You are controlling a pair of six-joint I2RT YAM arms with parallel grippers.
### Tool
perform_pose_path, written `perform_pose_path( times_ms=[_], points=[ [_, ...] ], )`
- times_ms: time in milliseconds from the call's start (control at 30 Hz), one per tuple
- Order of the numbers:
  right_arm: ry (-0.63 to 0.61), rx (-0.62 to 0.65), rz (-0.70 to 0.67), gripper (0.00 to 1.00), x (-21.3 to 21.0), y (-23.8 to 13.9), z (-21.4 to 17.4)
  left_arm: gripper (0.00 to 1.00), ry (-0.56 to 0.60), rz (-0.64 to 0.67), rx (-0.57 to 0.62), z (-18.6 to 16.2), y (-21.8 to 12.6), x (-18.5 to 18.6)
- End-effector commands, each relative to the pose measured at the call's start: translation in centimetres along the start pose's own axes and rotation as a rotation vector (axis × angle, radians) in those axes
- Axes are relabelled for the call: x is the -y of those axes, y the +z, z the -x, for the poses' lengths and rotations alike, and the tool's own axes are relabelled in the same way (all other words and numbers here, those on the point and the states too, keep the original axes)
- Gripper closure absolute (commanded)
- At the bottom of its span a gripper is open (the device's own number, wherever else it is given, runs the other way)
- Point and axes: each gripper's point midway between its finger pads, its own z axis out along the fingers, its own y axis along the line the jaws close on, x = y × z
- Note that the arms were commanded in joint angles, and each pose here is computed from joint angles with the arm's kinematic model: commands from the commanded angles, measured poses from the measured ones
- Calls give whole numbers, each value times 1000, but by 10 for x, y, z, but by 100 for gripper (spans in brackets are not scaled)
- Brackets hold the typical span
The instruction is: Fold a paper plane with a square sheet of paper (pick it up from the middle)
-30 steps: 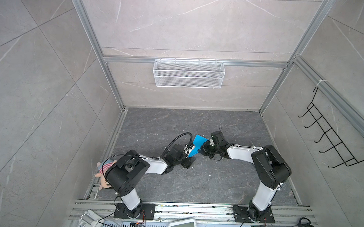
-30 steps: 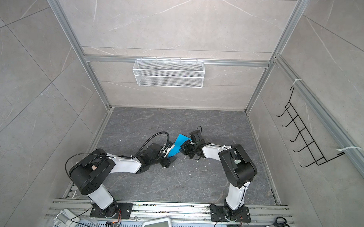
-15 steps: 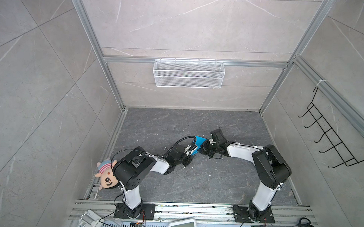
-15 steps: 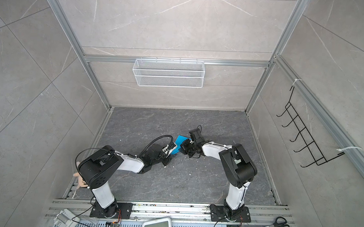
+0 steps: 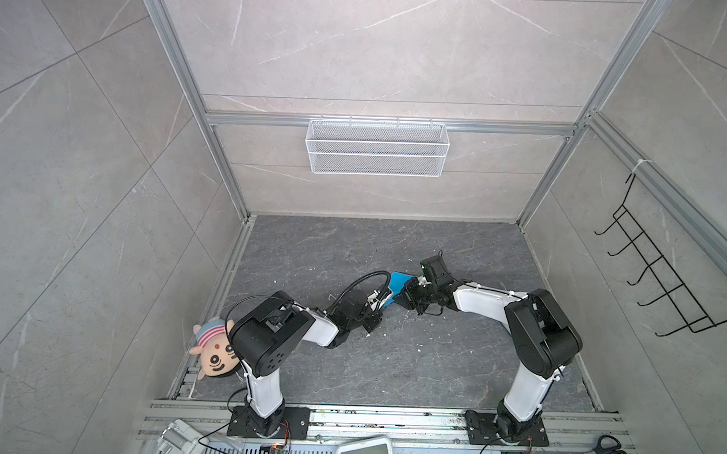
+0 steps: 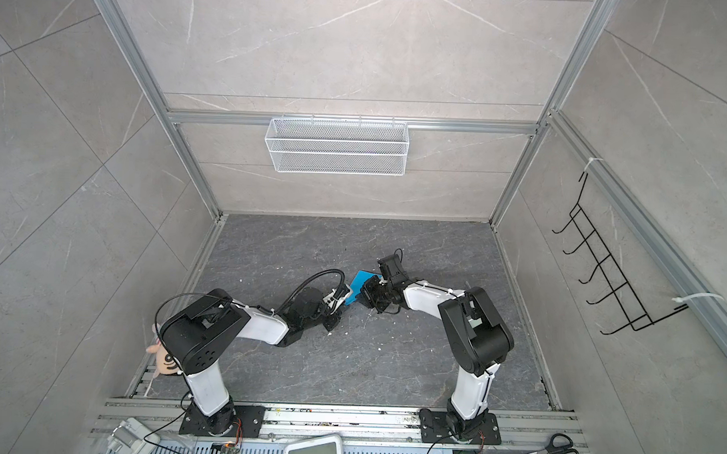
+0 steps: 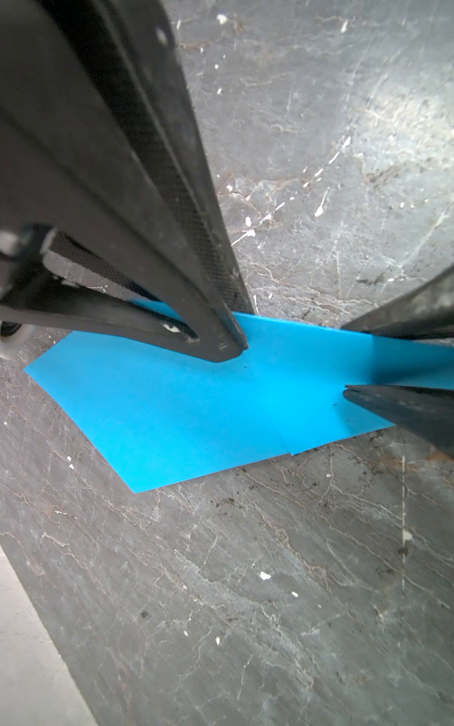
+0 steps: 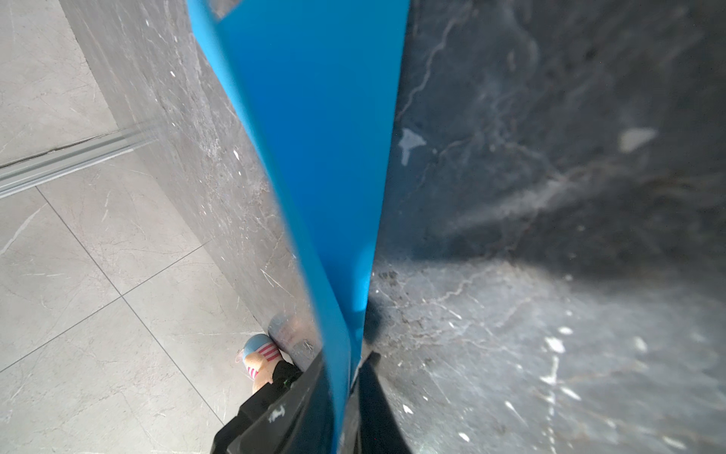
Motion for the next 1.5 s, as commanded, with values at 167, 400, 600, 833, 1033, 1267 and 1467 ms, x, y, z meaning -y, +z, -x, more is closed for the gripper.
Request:
perform_pose_path(
  times_ms=[167,400,600,833,1033,1267,1467],
  points=[
    [-52,21,-2,57,-14,-12,5,91,-9,-36,13,5,3,2],
    [-182,115,-4,39,-23,-40,18,99,-120,-62,-6,4,-3,-4],
    [-435,181,9,36,-26,-60,23,100,-262,-120,-93,1,-6,-2],
    [-661,266,65,36,-26,-75,19,100,-393,-161,-189,1,-8,5],
    [-797,187,144,43,-18,-56,5,100,-557,-206,-231,11,-8,11],
    [-839,92,258,45,-20,-34,-6,100,-756,-215,-214,14,-13,13],
    [-857,1,286,47,-21,-10,-17,100,-876,-218,-149,7,-12,10]
  ],
)
